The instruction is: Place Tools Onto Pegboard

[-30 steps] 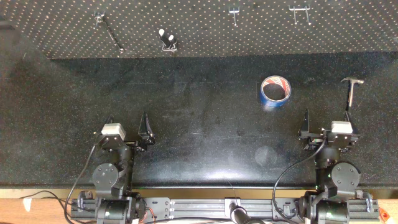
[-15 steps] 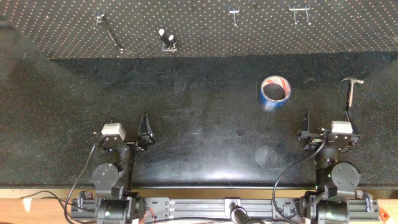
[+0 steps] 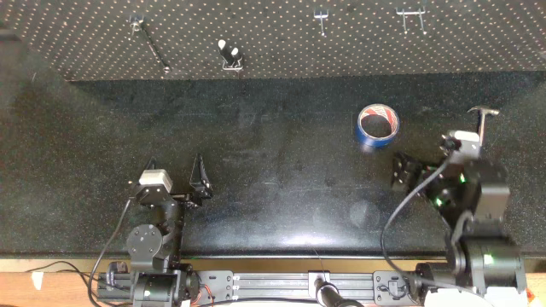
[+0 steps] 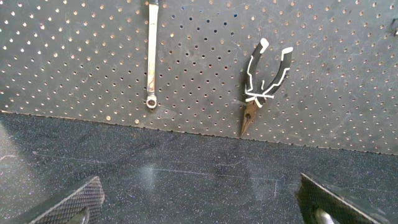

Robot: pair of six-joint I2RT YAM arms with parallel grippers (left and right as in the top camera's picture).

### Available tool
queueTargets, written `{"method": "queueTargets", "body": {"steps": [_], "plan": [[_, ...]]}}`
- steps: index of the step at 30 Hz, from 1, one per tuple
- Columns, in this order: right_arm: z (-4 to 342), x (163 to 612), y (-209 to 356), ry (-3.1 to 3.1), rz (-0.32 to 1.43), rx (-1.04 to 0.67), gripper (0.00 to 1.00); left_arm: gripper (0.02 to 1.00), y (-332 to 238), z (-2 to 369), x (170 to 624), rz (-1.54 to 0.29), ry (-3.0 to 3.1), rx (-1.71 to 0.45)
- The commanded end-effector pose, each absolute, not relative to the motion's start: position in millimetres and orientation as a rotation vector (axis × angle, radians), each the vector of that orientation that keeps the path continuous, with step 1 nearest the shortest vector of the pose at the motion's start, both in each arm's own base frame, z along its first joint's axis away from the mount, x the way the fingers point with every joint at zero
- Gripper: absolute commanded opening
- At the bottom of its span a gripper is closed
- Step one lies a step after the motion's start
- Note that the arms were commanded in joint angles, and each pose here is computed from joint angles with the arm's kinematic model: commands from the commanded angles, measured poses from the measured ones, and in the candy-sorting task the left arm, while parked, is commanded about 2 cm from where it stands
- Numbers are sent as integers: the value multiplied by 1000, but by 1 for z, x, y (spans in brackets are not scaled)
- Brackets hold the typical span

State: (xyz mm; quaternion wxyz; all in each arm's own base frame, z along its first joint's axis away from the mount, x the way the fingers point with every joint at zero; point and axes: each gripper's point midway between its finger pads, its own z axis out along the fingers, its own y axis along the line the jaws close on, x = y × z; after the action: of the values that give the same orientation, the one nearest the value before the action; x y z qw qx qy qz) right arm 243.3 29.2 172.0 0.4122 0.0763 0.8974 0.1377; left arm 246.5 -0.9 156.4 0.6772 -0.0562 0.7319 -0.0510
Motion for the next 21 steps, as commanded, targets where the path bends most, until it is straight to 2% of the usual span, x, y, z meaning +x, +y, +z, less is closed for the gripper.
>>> {"method": "queueTargets", "body": {"steps": [1, 5, 13, 15, 21], "plan": [[180, 259, 60, 2378, 444, 127, 976, 996, -2, 156, 246, -109, 1646, -108], [165, 272, 77, 2556, 435, 108, 976, 996, -2, 156, 246, -109, 1646, -108], [122, 318, 109, 2834, 243, 59, 976, 996, -2, 156, 246, -109, 1646, -108], [114, 328, 106, 2886, 149, 84, 976, 996, -2, 156, 246, -109, 1646, -108], [104, 350, 112, 3031, 89, 122, 976, 996, -2, 156, 246, -109, 1646, -108]]}}
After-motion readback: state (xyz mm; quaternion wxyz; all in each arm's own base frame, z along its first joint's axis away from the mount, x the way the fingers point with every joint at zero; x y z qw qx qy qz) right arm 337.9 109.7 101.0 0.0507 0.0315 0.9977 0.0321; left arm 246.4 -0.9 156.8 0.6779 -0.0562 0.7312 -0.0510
